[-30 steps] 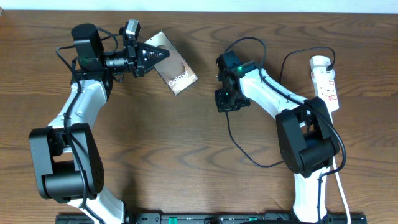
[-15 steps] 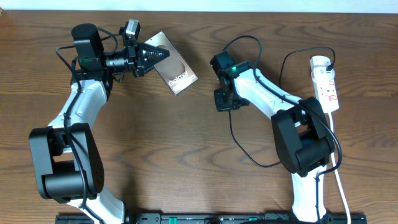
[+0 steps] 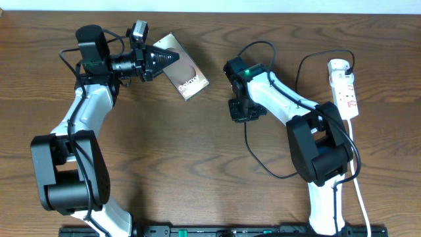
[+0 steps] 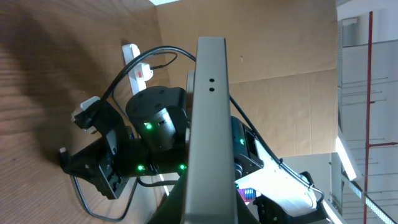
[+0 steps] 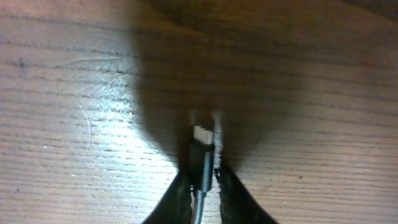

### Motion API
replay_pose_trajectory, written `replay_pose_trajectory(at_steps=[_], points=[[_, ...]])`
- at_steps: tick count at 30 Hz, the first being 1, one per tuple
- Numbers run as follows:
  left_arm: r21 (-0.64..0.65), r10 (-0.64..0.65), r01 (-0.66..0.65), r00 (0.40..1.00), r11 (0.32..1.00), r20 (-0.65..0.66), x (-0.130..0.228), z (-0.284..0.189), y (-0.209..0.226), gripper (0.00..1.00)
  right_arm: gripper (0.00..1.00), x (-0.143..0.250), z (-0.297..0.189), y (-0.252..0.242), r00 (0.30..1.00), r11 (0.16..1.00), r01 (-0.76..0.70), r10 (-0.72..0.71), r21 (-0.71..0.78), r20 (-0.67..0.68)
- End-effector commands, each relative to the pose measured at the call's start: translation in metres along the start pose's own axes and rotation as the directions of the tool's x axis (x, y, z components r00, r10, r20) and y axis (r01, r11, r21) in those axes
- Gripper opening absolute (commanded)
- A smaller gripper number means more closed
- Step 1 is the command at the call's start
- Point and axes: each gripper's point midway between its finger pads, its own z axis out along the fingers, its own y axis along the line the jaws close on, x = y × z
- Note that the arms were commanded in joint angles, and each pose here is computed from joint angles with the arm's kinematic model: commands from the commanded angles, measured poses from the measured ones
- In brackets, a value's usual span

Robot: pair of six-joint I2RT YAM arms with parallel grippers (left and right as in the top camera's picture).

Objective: Plug charger to phone and switch on socket

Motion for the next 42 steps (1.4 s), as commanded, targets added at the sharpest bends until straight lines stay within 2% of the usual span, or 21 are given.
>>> replay_pose_trajectory(at_steps=[1,2,7,10,12,14,16,18,24,35,42], points=[[0.021,0.066,-0.066,0.997,0.998,-0.025,0.003,0.000,-0.020,0.07,0.06,0.033,0.047,-0.005,0.988,0.999,0.016,-0.011,0.029,-0.156],[0.021,0.066,-0.066,0.997,0.998,-0.025,0.003,0.000,-0.020,0.07,0.01,0.033,0.047,-0.005,0.988,1.000,0.015,-0.011,0.028,-0.155],[0.021,0.066,-0.066,0.997,0.998,-0.025,0.003,0.000,-0.020,0.07,0.01,0.028,0.042,0.000,0.989,0.998,0.057,-0.058,-0.010,-0.137],[0.021,0.066,-0.066,0.997,0.998,-0.025,0.003,0.000,-0.020,0.07,0.01,0.023,0.014,0.035,0.974,0.949,0.194,-0.216,-0.249,-0.064],[0.020,0.066,-0.065,0.998,0.998,-0.025,0.003,0.000,-0.020,0.07,0.01,0.019,-0.017,0.060,0.952,0.856,0.291,-0.304,-0.427,0.040],[0.020,0.065,-0.065,0.998,0.998,-0.025,0.003,0.000,-0.020,0.07,0.01,0.018,-0.058,0.075,0.920,0.727,0.383,-0.355,-0.569,0.166],[0.020,0.065,-0.065,0.998,0.998,-0.025,0.003,0.000,-0.020,0.07,0.01,0.021,-0.093,0.082,0.887,0.610,0.456,-0.375,-0.648,0.271],[0.020,0.065,-0.065,0.998,0.998,-0.025,0.003,0.000,-0.020,0.07,0.01,0.028,-0.126,0.083,0.850,0.501,0.520,-0.380,-0.692,0.364],[0.021,0.066,-0.066,0.997,0.998,-0.025,0.003,0.000,-0.020,0.07,0.01,0.059,-0.187,0.081,0.764,0.294,0.634,-0.382,-0.716,0.520],[0.021,0.066,-0.065,0.998,0.998,-0.026,0.004,0.000,-0.020,0.07,0.01,0.062,-0.213,0.095,0.744,0.172,0.654,-0.323,-0.736,0.585],[0.021,0.066,-0.065,0.998,0.998,-0.026,0.004,0.000,-0.020,0.07,0.01,0.052,-0.218,0.113,0.779,0.178,0.614,-0.293,-0.769,0.554]])
